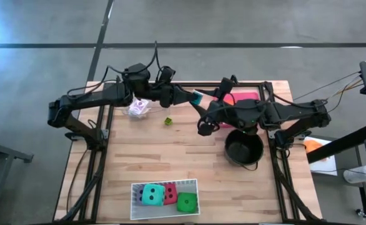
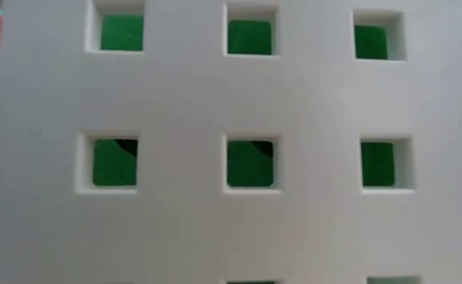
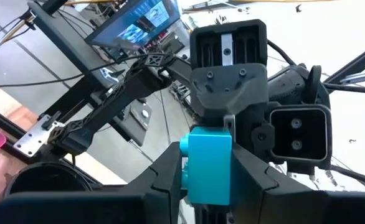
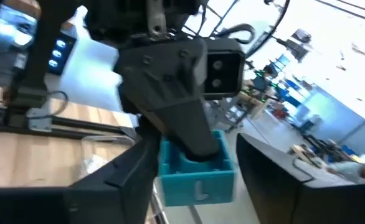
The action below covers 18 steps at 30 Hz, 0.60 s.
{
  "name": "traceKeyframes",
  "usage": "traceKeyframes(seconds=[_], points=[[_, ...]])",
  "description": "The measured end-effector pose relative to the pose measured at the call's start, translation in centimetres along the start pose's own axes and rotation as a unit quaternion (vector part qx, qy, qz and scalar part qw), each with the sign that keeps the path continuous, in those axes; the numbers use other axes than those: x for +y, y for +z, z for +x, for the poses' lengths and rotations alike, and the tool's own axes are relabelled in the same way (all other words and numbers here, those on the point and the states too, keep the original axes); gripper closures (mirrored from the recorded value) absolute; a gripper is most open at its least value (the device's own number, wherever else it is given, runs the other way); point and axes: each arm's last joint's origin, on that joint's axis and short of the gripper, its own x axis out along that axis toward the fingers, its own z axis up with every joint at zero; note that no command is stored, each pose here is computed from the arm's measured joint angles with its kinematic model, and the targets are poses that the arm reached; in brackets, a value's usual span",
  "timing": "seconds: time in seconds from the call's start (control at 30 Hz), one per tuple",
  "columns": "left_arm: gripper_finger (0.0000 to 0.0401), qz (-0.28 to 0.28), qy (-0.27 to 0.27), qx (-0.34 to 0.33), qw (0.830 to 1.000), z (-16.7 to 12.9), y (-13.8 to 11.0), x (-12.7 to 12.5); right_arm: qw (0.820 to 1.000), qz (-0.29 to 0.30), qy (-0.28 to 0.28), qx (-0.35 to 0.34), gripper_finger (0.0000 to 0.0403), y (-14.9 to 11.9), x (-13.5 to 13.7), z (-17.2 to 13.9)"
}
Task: Pick & Place Toys
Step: Put the light blue game piece into the red bin
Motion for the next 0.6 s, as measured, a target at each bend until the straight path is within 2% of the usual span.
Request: traceKeyframes(seconds=[0.2,0.33,0.4,0.6], points=[[0.031,-0.009,-0.004,-0.005,1.0,0.0,0.09,-0.05,1.0,-0.021,-0.003,0.001,0.0259,0.0,-0.04,-0.02],[0.031,-0.008,-0.005,-0.004,1.0,0.0,0.08,-0.06,1.0,-0.031,-0.001,0.0,0.027,0.01,0.01,0.02],[0.031,-0.008,-0.005,-0.004,1.0,0.0,0.09,-0.07,1.0,-0.028,-0.001,0.0,0.0255,0.01,0.01,0.02],[0.031,-0.012,-0.006,-0.004,1.0,0.02,0.05,-0.09,1.0,-0.022,-0.001,0.001,0.0167,0.0,-0.01,0.03]])
